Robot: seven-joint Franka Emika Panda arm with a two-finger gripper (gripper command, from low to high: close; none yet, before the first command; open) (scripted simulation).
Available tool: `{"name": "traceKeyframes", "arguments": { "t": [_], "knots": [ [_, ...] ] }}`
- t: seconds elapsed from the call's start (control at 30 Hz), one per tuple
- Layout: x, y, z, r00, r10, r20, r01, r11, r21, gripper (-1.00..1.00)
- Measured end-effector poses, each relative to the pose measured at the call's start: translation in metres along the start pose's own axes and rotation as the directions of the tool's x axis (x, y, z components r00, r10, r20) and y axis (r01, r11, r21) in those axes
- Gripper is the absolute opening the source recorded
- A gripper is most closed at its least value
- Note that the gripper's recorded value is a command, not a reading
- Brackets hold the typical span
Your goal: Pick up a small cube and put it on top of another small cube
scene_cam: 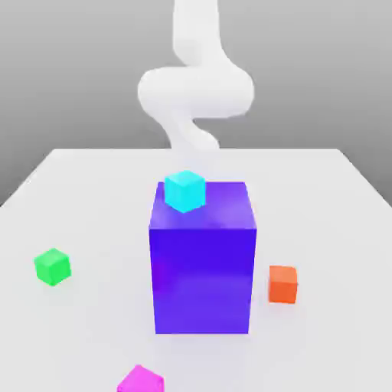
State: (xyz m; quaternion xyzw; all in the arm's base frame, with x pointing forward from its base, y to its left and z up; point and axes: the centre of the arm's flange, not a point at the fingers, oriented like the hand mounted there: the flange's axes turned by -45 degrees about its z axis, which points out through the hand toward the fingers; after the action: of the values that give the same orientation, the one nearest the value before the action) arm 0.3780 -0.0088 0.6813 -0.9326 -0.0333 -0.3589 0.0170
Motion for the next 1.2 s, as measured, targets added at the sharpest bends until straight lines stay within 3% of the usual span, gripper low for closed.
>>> {"name": "traceKeyframes", "arguments": {
  "t": [0.23,0.5,0.8,1.1,1.2],
  "knots": [
    [-0.010,0.021,0.125,0.971,-0.184,0.151,0.161,0.975,0.155,0.00],
    [-0.055,0.033,0.256,0.883,-0.391,0.262,0.309,0.901,0.304,0.00],
    [-0.137,0.049,0.373,0.715,-0.610,0.342,0.458,0.778,0.431,0.00],
    [-0.224,0.080,0.444,0.459,-0.797,0.393,0.594,0.604,0.531,0.00],
    [-0.251,0.083,0.473,0.430,-0.812,0.395,0.608,0.583,0.539,0.00]
  ]
}}
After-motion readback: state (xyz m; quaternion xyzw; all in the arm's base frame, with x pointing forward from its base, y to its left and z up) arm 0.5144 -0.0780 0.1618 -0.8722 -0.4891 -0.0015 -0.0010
